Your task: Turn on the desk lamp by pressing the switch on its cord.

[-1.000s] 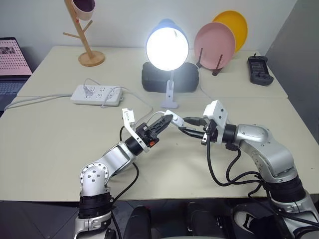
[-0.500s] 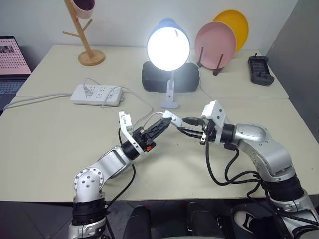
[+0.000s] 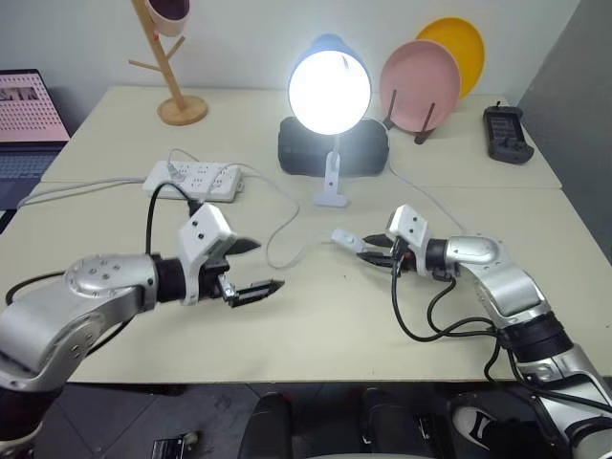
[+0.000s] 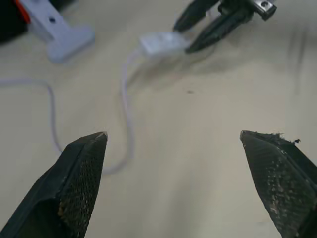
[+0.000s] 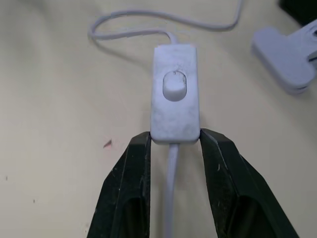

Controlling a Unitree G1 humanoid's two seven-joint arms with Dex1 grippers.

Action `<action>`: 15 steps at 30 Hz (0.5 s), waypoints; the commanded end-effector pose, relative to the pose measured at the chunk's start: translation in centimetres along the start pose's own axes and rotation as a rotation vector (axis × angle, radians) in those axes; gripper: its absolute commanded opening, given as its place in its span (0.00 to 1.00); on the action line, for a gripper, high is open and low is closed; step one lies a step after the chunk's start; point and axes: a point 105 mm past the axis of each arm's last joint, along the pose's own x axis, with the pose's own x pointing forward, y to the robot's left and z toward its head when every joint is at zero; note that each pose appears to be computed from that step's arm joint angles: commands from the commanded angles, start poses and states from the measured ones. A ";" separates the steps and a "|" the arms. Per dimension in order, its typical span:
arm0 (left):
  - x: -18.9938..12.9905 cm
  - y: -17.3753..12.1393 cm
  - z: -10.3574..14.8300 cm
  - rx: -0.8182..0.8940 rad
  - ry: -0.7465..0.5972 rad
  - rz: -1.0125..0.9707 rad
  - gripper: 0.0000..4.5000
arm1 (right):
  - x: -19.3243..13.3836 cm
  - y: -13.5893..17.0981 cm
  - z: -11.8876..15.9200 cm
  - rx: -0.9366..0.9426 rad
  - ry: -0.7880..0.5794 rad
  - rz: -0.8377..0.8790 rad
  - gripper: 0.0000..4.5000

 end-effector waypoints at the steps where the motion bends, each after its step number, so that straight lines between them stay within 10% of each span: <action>1: 0.4 -0.5 0.7 0.105 -0.045 -0.069 0.99 | -0.1 -0.9 -0.2 -0.041 0.016 0.000 0.24; 15: -2.3 2.3 0.3 0.017 -0.039 -0.053 1.00 | -6.1 0.8 3.5 -0.012 -0.065 0.121 0.99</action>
